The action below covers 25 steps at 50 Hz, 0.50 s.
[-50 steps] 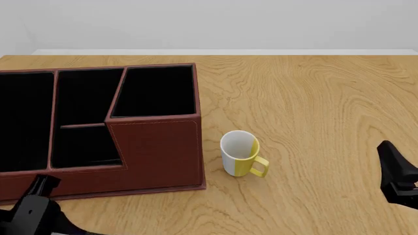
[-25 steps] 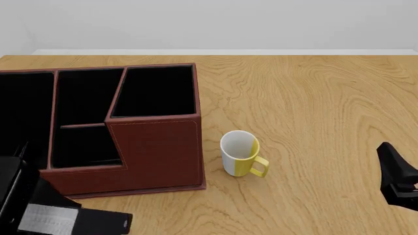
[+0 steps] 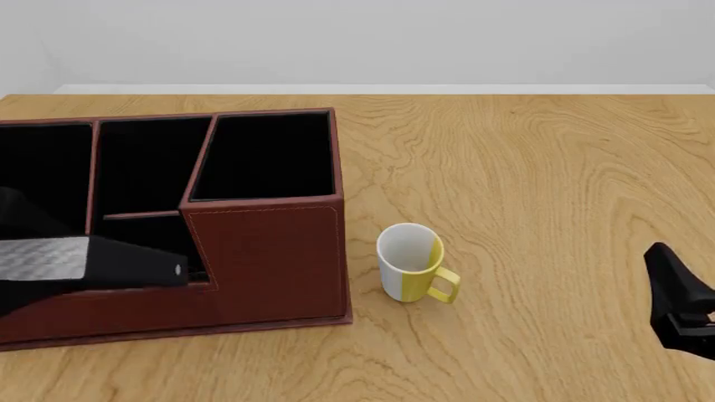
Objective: Pick up the book and place it in the front compartment of the caddy.
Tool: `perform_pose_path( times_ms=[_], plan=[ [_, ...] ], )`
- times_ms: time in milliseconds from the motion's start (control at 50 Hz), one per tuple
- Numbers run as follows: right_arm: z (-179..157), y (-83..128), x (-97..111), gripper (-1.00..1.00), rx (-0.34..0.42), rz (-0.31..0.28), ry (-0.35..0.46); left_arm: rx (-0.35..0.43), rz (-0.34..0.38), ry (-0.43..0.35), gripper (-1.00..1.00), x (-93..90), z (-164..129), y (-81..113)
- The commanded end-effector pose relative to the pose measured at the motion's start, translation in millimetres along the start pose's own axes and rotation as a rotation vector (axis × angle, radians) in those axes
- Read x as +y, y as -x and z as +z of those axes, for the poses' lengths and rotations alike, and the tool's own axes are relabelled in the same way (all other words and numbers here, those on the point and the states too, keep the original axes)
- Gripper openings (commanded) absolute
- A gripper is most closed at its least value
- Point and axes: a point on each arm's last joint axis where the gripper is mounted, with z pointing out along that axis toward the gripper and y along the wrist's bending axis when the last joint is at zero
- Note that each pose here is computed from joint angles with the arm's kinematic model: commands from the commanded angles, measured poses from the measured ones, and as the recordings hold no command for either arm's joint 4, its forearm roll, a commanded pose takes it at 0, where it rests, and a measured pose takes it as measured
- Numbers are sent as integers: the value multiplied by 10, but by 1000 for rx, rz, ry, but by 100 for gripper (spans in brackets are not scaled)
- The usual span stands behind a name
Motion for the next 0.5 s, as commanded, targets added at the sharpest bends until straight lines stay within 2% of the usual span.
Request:
perform_pose_path(
  times_ms=[20, 120, 160, 200, 220, 360, 400, 420, 460, 500],
  plan=[
    [1, 0, -1, 100, 0, 4, -1, 73, 14, 61, -100, 248, -84, -69],
    [5, 0, -1, 100, 1, 6, -2, 146, 55, 45, -100, 255, -22, -208],
    [7, 1, -2, 100, 1, 9, -2, 137, 55, 65, -100, 330, -71, -173],
    [12, 1, -3, 100, 2, 12, -4, 175, 115, 56, -100, 255, -58, -261],
    [11, 1, -3, 100, 1, 12, -5, 188, 119, 59, -100, 260, -65, -286],
    [15, 0, -4, 100, 3, 17, -5, 165, 99, 63, -100, 360, -70, -221],
    [11, 0, -4, 100, 2, 16, -5, 183, 109, 62, -100, 372, -69, -255],
    [10, 0, -4, 100, 2, 16, -5, 187, 122, 80, -100, 398, -119, -252],
    [12, 0, -5, 100, 2, 18, -7, 155, 93, 94, -100, 486, -143, -171],
    [13, 0, -5, 100, 2, 18, -7, 172, 112, 104, -100, 512, -170, -198]
  ],
)
